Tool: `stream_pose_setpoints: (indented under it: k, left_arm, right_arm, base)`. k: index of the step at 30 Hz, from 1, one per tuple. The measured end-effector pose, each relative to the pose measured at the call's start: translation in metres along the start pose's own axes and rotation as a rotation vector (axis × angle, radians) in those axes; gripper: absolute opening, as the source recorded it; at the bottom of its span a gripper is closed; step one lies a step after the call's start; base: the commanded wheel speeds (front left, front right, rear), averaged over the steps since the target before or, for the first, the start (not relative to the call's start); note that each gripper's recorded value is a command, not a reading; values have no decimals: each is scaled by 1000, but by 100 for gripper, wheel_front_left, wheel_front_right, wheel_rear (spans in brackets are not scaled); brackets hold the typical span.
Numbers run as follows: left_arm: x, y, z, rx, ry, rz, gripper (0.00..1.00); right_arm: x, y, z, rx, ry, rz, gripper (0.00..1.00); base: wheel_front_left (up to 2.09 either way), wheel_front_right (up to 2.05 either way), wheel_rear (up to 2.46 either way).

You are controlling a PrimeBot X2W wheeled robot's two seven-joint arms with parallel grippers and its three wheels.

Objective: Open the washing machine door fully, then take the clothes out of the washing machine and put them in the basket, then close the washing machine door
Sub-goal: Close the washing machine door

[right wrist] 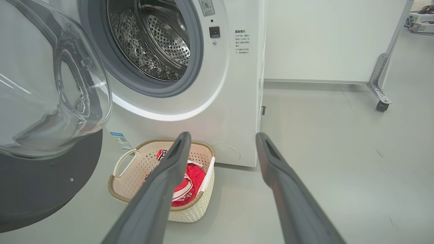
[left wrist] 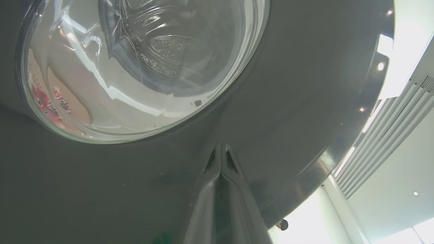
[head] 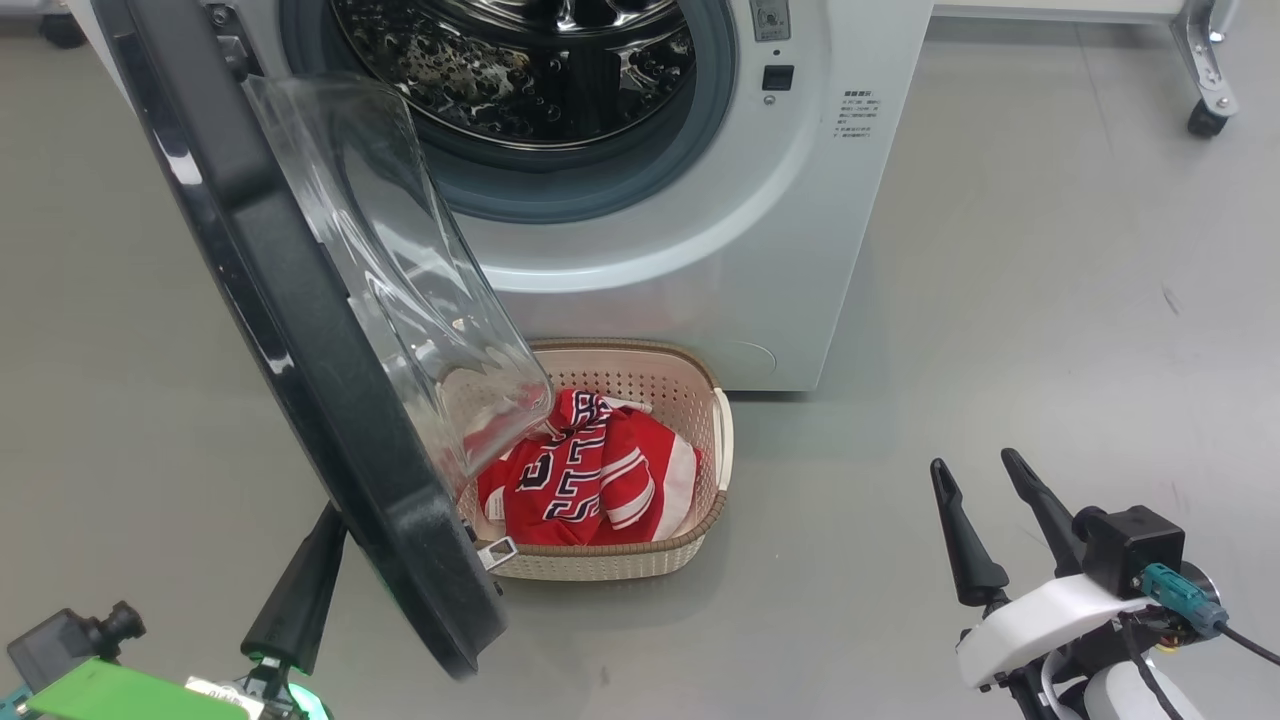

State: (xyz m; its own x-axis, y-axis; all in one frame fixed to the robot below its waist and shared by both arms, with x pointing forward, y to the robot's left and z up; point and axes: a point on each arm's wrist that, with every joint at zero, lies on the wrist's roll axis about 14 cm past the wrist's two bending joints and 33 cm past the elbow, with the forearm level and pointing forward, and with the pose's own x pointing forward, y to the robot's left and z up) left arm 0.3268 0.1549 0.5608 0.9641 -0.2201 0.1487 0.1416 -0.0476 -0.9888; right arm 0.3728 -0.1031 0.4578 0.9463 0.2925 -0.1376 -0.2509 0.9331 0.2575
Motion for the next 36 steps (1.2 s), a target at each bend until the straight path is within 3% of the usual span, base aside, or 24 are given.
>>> stream_pose_setpoints:
  k: [36]
  left_arm:
    - [89, 22, -58, -78, 253, -12, 0]
  right_arm:
    - [3, -41, -1, 23, -7, -125, 100]
  base:
    - [0, 0, 0]
